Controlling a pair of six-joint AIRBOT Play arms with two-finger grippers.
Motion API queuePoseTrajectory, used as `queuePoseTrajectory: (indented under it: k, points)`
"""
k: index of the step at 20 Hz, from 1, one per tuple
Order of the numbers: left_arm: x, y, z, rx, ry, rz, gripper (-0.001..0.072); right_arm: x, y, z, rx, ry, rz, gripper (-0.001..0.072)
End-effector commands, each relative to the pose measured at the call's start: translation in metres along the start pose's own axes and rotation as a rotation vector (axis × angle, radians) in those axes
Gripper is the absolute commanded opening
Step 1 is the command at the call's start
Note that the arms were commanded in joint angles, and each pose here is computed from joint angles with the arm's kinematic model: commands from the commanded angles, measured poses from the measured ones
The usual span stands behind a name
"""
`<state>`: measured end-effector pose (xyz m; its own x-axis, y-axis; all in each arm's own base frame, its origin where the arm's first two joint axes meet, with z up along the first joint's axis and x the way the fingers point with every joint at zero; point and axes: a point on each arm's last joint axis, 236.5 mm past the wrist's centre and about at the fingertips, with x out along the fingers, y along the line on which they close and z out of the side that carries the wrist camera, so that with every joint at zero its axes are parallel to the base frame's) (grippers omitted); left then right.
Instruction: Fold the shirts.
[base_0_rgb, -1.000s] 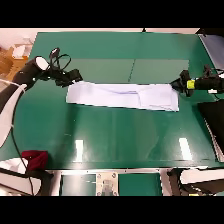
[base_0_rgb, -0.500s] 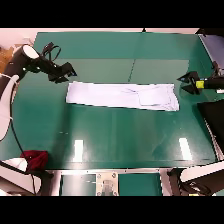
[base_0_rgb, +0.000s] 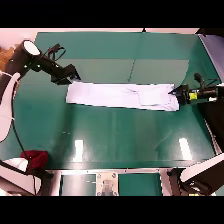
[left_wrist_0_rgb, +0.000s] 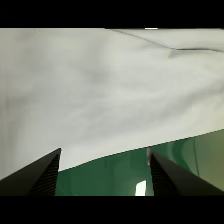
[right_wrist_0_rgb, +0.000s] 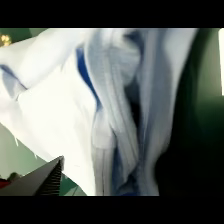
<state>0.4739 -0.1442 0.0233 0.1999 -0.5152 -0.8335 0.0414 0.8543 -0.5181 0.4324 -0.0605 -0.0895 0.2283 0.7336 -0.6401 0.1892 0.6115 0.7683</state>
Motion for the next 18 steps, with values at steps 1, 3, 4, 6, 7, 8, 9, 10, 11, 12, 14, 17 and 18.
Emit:
queuePoseTrajectory:
  k: [1,3,4,6,7,8,9,10,11,12,14,17,18]
  points:
    - [0.009,-0.023,-0.004,0.050,0.008,-0.027,0.0515,0.021,-0.001,0.003,-0.049,0.046,-0.005,0.0527]
    - [0.018,-0.042,-0.002,0.137,-0.019,-0.037,0.0061,0.025,0.010,0.012,-0.085,0.040,-0.016,0.0214]
    - [0.023,-0.051,0.001,0.160,-0.040,-0.042,0.0026,0.024,0.016,0.016,-0.092,0.035,-0.024,0.0048]
    - [0.032,-0.076,0.007,0.222,-0.093,-0.063,0.0026,0.020,0.032,0.023,-0.118,0.039,-0.023,0.0014]
    - [0.038,-0.089,0.009,0.243,-0.115,-0.077,0.0026,0.016,0.041,0.023,-0.128,0.051,-0.022,0.0014]
    - [0.048,-0.103,0.009,0.266,-0.131,-0.098,0.0026,0.010,0.052,0.024,-0.148,0.060,-0.029,0.0013]
    - [0.063,-0.117,0.007,0.278,-0.144,-0.114,0.0026,0.004,0.064,0.023,-0.166,0.066,-0.038,0.0013]
    - [0.080,-0.129,0.005,0.292,-0.151,-0.129,0.0026,-0.004,0.079,0.022,-0.188,0.071,-0.046,0.0013]
    - [0.100,-0.145,0.000,0.302,-0.155,-0.159,0.0026,-0.013,0.096,0.021,-0.221,0.067,-0.050,0.0013]
    - [0.125,-0.162,-0.009,0.306,-0.150,-0.202,0.0026,-0.023,0.116,0.020,-0.257,0.055,-0.056,0.0013]
    - [0.171,-0.194,-0.033,0.313,-0.124,-0.286,0.0026,-0.040,0.158,0.013,-0.352,0.031,-0.067,0.0013]
    - [0.224,-0.225,-0.064,0.278,-0.080,-0.356,0.0026,-0.055,0.216,-0.006,-0.489,-0.003,-0.080,0.0013]
    - [0.235,-0.232,-0.071,0.270,-0.064,-0.373,0.0026,-0.057,0.233,-0.012,-0.528,-0.011,-0.081,0.0013]
